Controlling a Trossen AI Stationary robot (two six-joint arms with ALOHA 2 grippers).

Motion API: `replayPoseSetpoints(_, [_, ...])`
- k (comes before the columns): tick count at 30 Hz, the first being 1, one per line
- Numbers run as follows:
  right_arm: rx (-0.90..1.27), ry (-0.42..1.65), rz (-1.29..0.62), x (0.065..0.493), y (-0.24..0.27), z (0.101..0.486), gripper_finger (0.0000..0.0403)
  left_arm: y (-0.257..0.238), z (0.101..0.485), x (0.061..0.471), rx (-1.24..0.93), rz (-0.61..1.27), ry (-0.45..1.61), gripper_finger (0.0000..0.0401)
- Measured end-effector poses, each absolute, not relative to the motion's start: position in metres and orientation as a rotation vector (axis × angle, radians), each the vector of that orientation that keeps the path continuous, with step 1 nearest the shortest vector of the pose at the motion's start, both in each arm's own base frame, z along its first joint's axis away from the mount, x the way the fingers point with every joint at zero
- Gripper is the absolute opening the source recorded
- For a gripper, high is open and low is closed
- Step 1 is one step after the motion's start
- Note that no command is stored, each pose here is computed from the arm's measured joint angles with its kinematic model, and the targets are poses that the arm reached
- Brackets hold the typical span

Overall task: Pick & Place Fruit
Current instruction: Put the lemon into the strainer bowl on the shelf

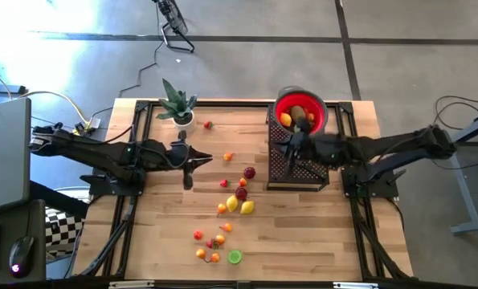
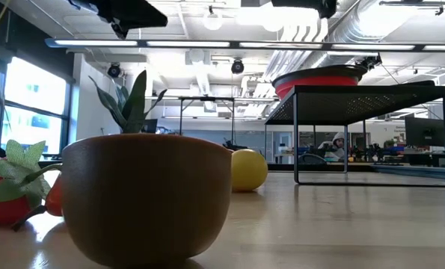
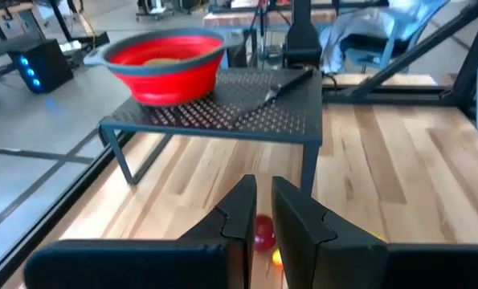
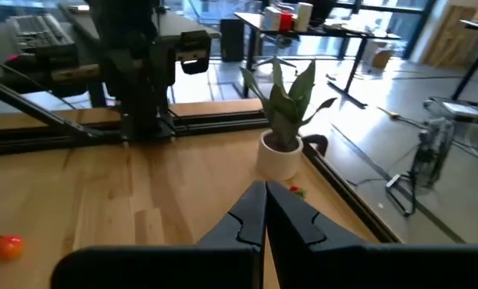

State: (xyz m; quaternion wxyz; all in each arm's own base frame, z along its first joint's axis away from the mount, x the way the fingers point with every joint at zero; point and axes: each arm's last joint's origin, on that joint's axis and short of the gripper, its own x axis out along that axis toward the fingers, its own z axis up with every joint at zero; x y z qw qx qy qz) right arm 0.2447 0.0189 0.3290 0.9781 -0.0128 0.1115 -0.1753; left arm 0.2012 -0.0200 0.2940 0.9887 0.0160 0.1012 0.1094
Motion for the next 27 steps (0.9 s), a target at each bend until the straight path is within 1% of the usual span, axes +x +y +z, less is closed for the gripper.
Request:
replayPoseSetpoints(11, [0.09,0.203,-0.43,0.246,0.075,0.315,0.0003,-0.02,0.287,0.2,0.126,0.209,0.283,0.0037])
replayPoseSetpoints(20, [0.006,0.212,-0.404,0.265,0.108,0.331,0.0003,-0.02,0.287,0.2,0.122,0.209,0.284,0.0037])
replayPoseSetpoints(27, [-0.071,0.348,-0.403,0.287,0.121,0.337,0.0003,-0.02,0.287,0.2,0.122,0.209,0.284,0.0037])
